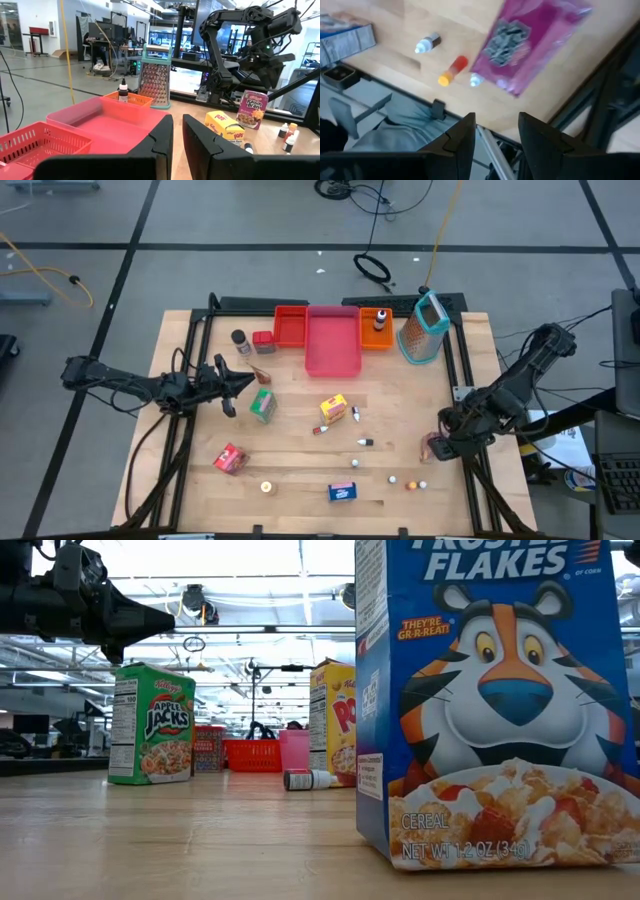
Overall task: Pick & Place Kitchen Items
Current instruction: Put the purple cereal box into the pink bin
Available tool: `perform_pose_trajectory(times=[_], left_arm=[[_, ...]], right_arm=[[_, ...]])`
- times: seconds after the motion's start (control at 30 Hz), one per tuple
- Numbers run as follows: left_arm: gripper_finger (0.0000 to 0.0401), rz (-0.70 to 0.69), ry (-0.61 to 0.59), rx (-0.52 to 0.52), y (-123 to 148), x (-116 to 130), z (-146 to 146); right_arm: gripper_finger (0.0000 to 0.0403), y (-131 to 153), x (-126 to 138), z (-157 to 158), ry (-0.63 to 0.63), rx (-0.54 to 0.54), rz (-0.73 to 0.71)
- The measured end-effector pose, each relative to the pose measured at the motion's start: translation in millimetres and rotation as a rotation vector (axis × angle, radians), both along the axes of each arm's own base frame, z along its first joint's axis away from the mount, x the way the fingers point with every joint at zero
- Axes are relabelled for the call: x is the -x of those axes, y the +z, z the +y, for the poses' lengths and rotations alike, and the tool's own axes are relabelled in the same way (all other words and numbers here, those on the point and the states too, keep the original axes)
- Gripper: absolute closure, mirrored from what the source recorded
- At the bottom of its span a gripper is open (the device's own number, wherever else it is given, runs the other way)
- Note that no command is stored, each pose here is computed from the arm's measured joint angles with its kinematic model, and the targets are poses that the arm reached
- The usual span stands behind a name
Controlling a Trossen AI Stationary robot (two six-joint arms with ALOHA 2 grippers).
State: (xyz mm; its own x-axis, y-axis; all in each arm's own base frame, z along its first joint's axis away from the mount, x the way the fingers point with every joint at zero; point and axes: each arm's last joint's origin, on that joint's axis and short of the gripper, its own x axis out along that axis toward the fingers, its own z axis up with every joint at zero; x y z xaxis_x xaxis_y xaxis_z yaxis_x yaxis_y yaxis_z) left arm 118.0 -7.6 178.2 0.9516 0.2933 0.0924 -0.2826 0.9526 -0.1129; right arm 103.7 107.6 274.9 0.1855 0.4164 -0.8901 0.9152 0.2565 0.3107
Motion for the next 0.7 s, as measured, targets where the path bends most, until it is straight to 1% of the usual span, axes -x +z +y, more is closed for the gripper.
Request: perform_pose_trajectory(times=[0.07, 0.13, 0.27, 0.37, 0.57, 0.7], left_arm=[[0.0361, 0.000, 0.000, 0.000, 0.0, 0.0, 0.0], [0.0361, -0.001, 0.000, 0.000, 0.2, 0.0, 0.0], [0.0361, 0.000, 0.000, 0.000, 0.0, 0.0, 0.0], [0.0361, -0.001, 0.000, 0.000, 0.1, 0.0, 0.0], [0.0361, 0.000, 0.000, 0.000, 0.1, 0.0, 0.0], [0.0361, 0.000, 0.000, 0.001, 0.0, 0.0, 0.0]], right_arm=[[0.0261, 1.4, 3.5, -3.7, -0.007, 0.007, -0.002], [0.0261, 3.5, 4.3, -5.4, -0.013, 0.006, -0.035], [0.0261, 6.2, 3.2, -4.8, 0.037, -0.003, -0.100], [0.0261, 7.0, 0.8, -3.2, 0.051, 0.001, -0.140], [0.0257, 5.6, -0.7, -1.8, 0.038, 0.004, -0.126], [0.0232, 5.6, -0.7, -1.9, 0.029, 0.003, -0.123]])
